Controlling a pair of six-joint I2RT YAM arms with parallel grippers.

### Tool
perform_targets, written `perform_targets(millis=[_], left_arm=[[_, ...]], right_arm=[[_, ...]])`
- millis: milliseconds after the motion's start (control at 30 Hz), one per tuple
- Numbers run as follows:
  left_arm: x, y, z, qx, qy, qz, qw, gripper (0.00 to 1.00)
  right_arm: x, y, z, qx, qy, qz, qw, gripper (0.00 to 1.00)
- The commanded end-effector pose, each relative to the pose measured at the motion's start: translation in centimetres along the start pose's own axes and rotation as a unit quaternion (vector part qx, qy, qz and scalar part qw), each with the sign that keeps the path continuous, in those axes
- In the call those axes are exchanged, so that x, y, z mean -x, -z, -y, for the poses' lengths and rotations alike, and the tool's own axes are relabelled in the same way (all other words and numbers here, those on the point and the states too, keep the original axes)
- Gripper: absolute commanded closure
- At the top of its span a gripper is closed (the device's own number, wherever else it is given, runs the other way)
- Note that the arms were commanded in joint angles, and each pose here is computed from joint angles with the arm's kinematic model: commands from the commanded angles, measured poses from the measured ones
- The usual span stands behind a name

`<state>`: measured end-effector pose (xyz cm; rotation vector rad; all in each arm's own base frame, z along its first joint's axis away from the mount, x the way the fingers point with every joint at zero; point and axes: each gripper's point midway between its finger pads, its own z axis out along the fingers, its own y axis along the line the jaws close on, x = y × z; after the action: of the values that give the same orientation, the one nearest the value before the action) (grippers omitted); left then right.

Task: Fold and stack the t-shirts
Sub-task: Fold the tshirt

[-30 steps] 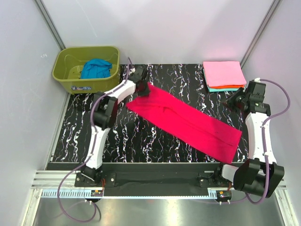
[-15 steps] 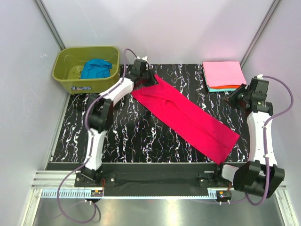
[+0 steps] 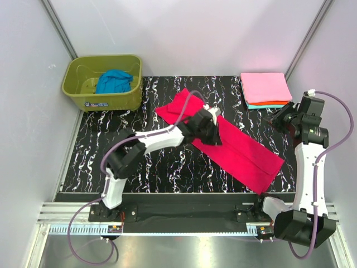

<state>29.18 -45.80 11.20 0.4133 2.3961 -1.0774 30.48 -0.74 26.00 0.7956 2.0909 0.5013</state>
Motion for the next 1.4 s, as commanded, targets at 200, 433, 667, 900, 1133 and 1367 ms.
perform_targets(millis=[200,433,667,900,1133,1367], left_arm=[[-5.0,-3.0,-5.8,0.111,0.034,-0.062,0.991,0.95],[-5.9,0.0,-12.4,0.221,0.068,-0.08,0.97,0.96],[-6.5,5.2,-18.0,0.285,0.1,-0.08,0.95,0.97],[-8.4,12.2,-22.4,0.359,0.117,-0.083,0.922,0.98],[-4.7,15.5,-21.5,0.334,0.106,-0.031,0.936,0.94],[2.4,17.2,-19.8,0.309,0.095,0.018,0.946,0.89]], right_arm=[[0.2,1.7,-1.5,0.029,0.013,0.007,0.999,0.78],[0.3,1.4,-1.8,0.032,0.013,0.001,0.999,0.76],[-0.5,-0.2,-1.0,0.025,0.009,-0.029,0.999,0.76],[-2.4,-2.5,0.1,0.012,0.011,-0.073,0.997,0.76],[-6.8,-6.7,-2.0,0.021,0.045,-0.136,0.989,0.74],[-10.2,-13.9,-7.3,0.132,0.092,-0.18,0.97,0.64]])
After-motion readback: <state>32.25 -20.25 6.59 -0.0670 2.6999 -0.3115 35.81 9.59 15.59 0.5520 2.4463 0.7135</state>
